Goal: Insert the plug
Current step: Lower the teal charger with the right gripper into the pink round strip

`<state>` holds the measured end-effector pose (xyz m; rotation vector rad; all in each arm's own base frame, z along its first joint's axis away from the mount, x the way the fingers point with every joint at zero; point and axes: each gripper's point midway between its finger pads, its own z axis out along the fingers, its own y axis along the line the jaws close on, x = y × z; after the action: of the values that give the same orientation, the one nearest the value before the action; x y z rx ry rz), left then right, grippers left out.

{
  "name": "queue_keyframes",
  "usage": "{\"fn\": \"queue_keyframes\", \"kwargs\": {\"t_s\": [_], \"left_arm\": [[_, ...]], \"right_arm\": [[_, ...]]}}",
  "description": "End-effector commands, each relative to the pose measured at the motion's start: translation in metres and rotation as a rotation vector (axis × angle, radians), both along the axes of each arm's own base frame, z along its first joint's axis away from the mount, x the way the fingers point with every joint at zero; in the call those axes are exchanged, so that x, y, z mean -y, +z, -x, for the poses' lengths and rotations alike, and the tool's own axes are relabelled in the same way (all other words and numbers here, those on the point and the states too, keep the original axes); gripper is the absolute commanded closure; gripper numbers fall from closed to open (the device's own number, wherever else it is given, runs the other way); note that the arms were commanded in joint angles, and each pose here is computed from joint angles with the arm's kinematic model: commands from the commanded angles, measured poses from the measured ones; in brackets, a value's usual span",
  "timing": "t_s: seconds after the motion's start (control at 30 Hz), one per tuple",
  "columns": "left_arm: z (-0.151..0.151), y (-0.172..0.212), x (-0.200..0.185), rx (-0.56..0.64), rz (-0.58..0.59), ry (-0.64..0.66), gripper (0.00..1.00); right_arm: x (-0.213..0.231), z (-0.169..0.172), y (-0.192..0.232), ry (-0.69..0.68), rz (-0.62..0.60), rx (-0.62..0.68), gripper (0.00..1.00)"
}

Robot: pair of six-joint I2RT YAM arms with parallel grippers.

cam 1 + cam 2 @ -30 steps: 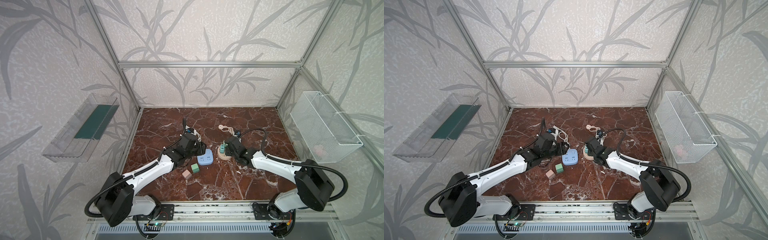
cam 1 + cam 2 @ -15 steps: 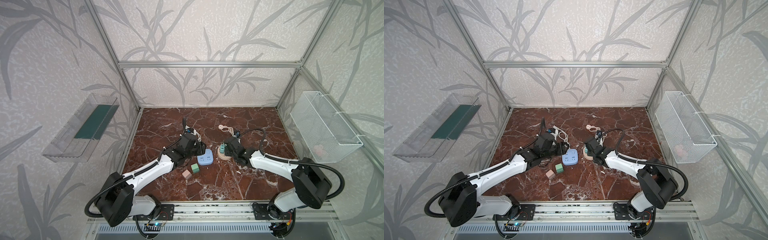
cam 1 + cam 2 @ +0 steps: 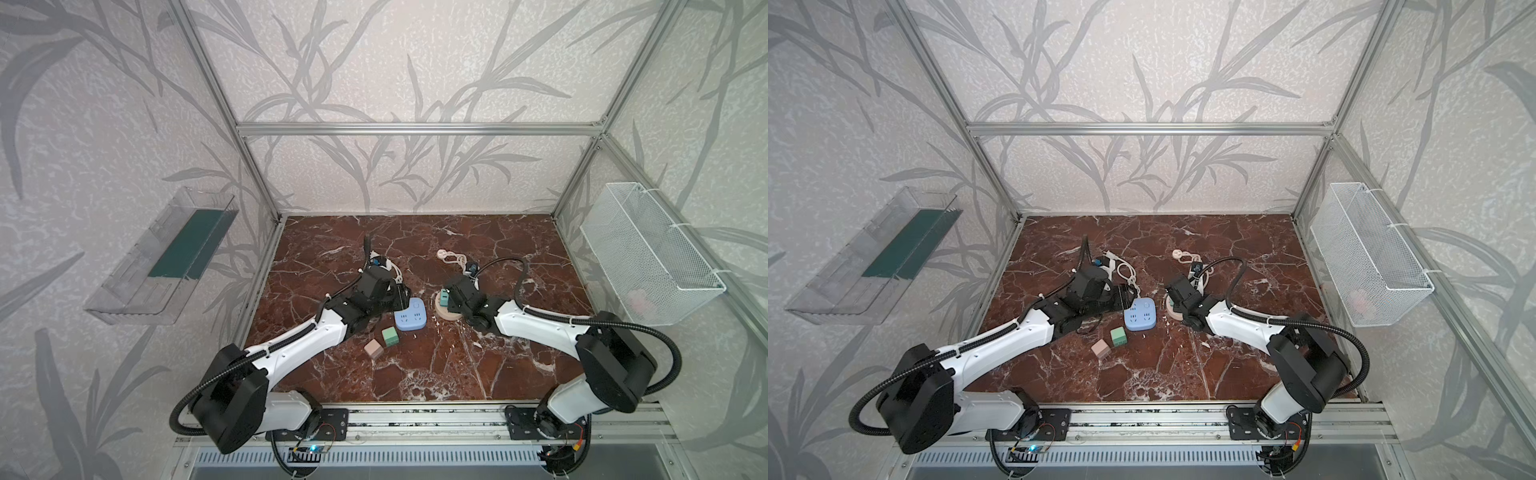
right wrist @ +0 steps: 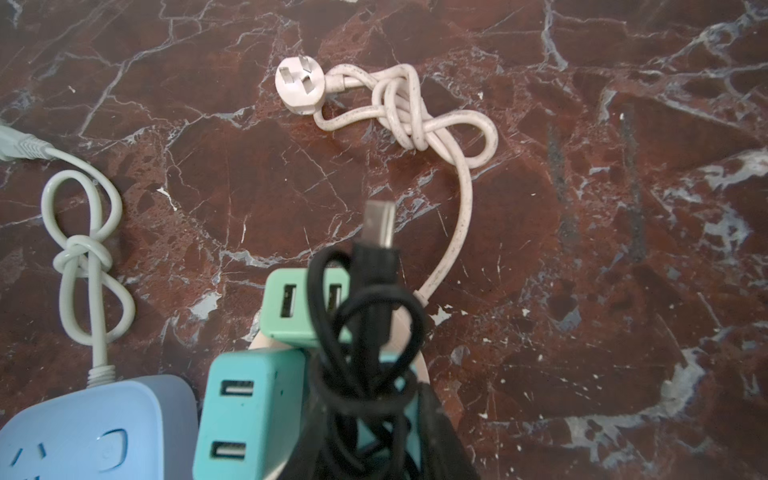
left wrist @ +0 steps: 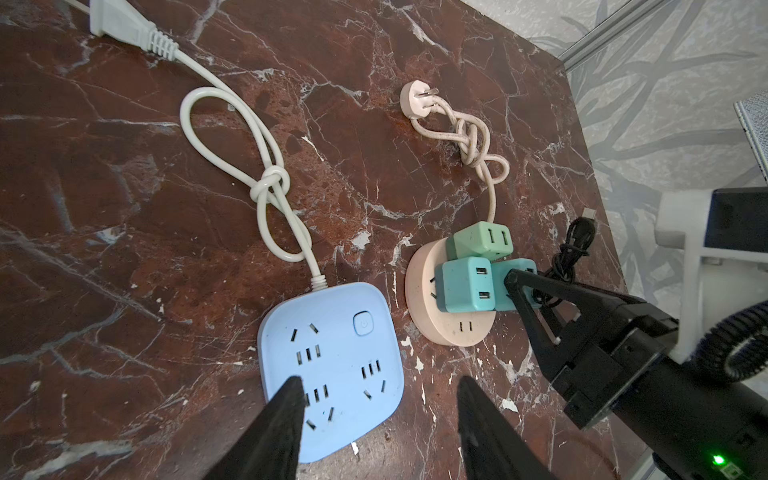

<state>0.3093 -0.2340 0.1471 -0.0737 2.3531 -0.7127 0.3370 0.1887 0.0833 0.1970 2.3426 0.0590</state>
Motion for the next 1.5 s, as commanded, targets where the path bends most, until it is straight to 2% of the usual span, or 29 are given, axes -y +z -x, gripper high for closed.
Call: {"fn": "queue_keyframes", "kwargs": {"t_s": [0.0,0.5,0.73,1.47], "left_arm": [[0.0,-0.002,-0.006,0.007,-0.012,0.014,0.41],[-0.001,-0.003,-0.013,0.013,-0.011,0.04,0.41],[-0.004,-0.005,-0.012,0.014,-0.001,0.048,0.41],[-0.01,-0.008,-0.004,-0.004,0.009,0.038,0.41]], "right_arm": [[-0.001,0.001,-0.008,-0.001,0.049,-0.029,1.0],[0.002,0.012,-0.02,0.13,0.192,-0.147,1.0],[0.022,0.009,-0.025,0.147,0.155,-0.189,1.0],[0.026,0.026,-0.062,0.144,0.126,-0.346,1.0]]}}
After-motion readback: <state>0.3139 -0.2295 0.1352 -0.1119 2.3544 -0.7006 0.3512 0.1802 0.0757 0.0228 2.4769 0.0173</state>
